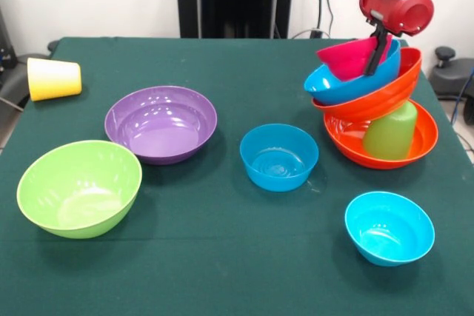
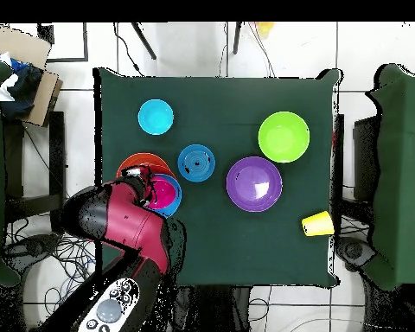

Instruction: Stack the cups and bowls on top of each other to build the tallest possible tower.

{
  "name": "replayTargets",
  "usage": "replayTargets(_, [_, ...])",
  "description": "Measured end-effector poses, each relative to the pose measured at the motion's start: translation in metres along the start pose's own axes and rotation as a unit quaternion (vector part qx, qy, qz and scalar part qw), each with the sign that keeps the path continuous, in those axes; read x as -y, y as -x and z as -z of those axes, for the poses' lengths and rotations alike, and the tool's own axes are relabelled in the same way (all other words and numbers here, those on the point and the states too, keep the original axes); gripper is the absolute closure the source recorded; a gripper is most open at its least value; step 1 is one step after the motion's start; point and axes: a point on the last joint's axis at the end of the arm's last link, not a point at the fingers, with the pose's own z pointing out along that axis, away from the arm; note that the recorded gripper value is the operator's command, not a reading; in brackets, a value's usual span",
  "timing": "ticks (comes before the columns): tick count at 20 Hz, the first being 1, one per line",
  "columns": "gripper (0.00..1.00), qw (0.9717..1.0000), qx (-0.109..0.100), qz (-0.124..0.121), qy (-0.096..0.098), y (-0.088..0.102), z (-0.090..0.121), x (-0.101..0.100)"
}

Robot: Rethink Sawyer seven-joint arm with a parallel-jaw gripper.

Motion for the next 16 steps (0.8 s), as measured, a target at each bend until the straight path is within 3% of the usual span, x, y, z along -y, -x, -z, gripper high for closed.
replayTargets(16, [1.00, 0.9998, 0.016, 0.011, -0.002, 0.001, -0.010, -0.001])
